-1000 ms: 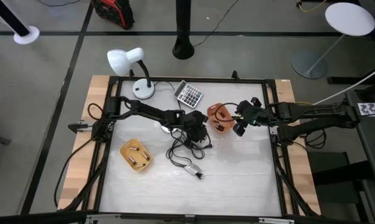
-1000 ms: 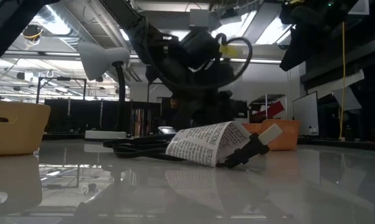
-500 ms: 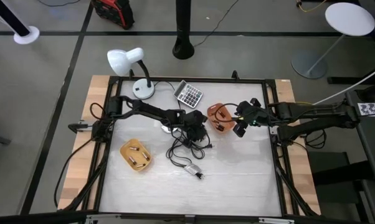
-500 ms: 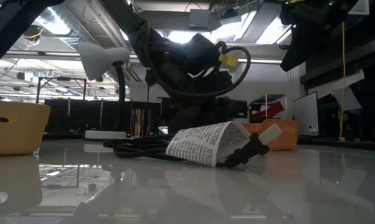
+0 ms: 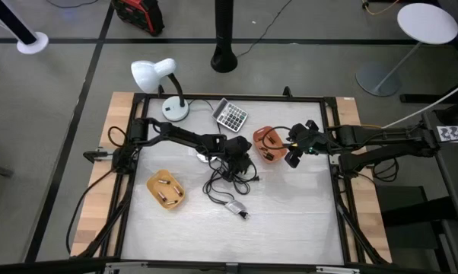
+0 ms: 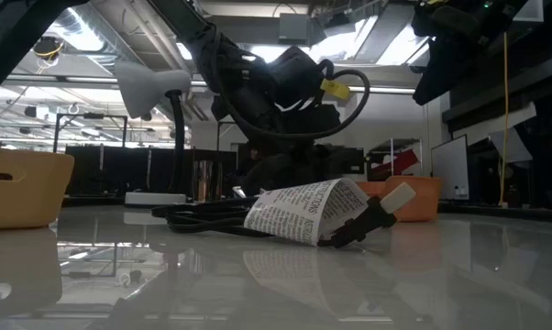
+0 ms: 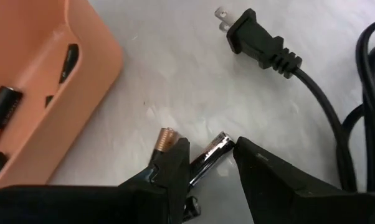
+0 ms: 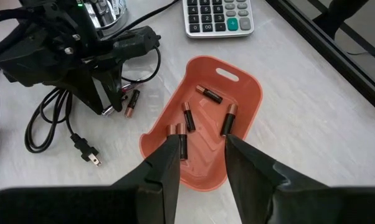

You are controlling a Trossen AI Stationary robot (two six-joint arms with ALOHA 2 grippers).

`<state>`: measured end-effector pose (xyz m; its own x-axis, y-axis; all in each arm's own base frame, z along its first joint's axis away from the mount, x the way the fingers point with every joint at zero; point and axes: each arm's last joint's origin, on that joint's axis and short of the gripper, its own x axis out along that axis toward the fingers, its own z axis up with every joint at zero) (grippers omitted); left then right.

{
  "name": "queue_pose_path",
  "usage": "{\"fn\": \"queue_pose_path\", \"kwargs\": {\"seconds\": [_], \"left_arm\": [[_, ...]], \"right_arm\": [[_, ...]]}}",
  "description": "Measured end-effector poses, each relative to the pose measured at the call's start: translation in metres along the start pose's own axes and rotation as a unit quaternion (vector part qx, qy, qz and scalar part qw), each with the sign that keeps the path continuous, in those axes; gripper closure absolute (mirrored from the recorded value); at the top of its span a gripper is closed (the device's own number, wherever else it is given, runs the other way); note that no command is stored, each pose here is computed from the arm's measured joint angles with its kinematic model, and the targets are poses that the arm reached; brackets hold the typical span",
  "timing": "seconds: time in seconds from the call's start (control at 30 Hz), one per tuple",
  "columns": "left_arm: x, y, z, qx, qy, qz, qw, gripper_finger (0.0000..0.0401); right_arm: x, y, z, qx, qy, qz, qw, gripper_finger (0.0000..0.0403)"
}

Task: Sort batteries
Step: Put the silver battery into the yellow bin

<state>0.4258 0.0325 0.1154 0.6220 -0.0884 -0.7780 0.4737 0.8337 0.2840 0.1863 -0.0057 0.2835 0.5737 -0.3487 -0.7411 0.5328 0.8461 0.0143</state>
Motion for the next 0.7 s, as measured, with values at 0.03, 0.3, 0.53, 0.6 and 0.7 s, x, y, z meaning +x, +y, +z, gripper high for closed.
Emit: {"fn": "queue_pose_path", "kwargs": {"seconds": [0.03, 0.3, 0.53, 0.6, 0.7], "left_arm": [[-0.0006, 0.0001, 0.0014, -0.002, 0.005, -0.004, 1.0, 0.0274], [-0.0061, 0.0008, 0.0058, -0.001, 0.042, -0.041, 0.998, 0.0274], [-0.0094, 0.0002, 0.0068, 0.01, 0.064, -0.062, 0.996, 0.0277], [-0.0094, -0.0001, 0.0065, 0.009, 0.065, -0.063, 0.996, 0.0288], [-0.0094, -0.0006, 0.0063, 0.007, 0.066, -0.065, 0.996, 0.0318]], "right_arm": [[0.0, 0.0, 0.0, 0.0, 0.0, 0.0, 1.0, 0.0283], [0.0001, -0.0001, -0.0001, 0.0, 0.001, 0.0, 1.0, 0.0283], [0.0001, -0.0001, -0.0001, 0.0, 0.001, 0.0, 1.0, 0.0283], [0.0001, -0.0001, -0.0001, 0.0, 0.001, 0.0, 1.0, 0.0283], [0.0001, -0.0001, -0.0001, 0.0, 0.001, -0.001, 1.0, 0.0283]]}}
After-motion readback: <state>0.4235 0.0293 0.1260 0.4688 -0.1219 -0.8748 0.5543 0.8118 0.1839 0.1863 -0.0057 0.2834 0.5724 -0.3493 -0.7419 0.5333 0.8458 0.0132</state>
